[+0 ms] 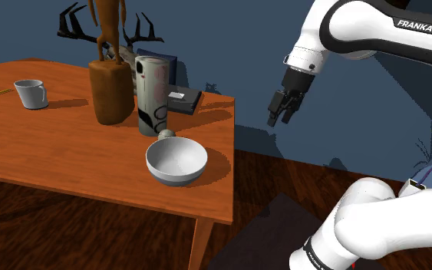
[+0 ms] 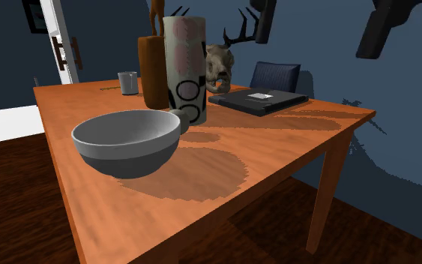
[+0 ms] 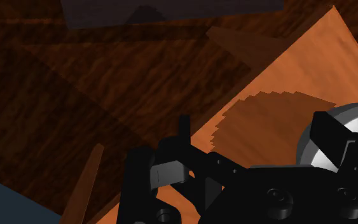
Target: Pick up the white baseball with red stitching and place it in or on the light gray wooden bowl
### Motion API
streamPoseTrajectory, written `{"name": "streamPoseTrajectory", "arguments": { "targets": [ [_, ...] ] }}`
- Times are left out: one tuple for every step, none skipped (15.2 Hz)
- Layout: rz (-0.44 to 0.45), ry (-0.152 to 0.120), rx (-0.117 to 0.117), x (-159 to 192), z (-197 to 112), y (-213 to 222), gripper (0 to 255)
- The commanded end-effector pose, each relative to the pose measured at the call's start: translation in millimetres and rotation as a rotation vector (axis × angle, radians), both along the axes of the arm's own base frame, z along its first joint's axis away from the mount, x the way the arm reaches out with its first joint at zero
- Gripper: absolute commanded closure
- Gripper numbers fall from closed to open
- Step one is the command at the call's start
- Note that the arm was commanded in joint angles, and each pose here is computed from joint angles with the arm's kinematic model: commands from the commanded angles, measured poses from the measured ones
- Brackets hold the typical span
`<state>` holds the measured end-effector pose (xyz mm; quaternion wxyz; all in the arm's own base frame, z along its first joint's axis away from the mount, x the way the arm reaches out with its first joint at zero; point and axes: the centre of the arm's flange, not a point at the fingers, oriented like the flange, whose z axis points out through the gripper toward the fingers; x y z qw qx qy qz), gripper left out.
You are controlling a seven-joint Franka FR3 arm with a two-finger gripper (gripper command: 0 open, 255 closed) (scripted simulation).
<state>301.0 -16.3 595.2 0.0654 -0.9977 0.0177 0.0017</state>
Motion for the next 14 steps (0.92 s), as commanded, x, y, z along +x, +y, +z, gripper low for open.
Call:
{"name": "streamPoseTrajectory", "arguments": {
  "targets": [
    [0.0, 0.0, 0.0, 0.0, 0.0, 0.0, 0],
    [-0.002, 0.005, 0.0, 11.7, -3.9, 6.2, 0],
    [-0.004, 0.009, 0.0, 23.3, -7.9, 12.3, 0],
    [-0.006, 0.014, 0.0, 35.0, -12.0, 18.4, 0],
    [-0.008, 0.018, 0.0, 46.6, -16.1, 24.5, 0],
    [-0.01, 0.023, 0.0, 58.2, -20.2, 30.6, 0],
    [-0.012, 0.028, 0.0, 69.9, -24.4, 36.6, 0],
    [-0.015, 0.032, 0.0, 81.5, -28.7, 42.6, 0],
    [-0.017, 0.037, 0.0, 93.1, -33.0, 48.6, 0],
    [-0.019, 0.042, 0.0, 104.7, -37.4, 54.6, 0],
    [-0.021, 0.046, 0.0, 116.3, -41.8, 60.5, 0],
    [-0.023, 0.051, 0.0, 127.9, -46.2, 66.4, 0],
    [-0.025, 0.055, 0.0, 139.5, -50.8, 72.3, 0],
    [-0.027, 0.06, 0.0, 151.1, -55.4, 78.2, 0]
  ]
}}
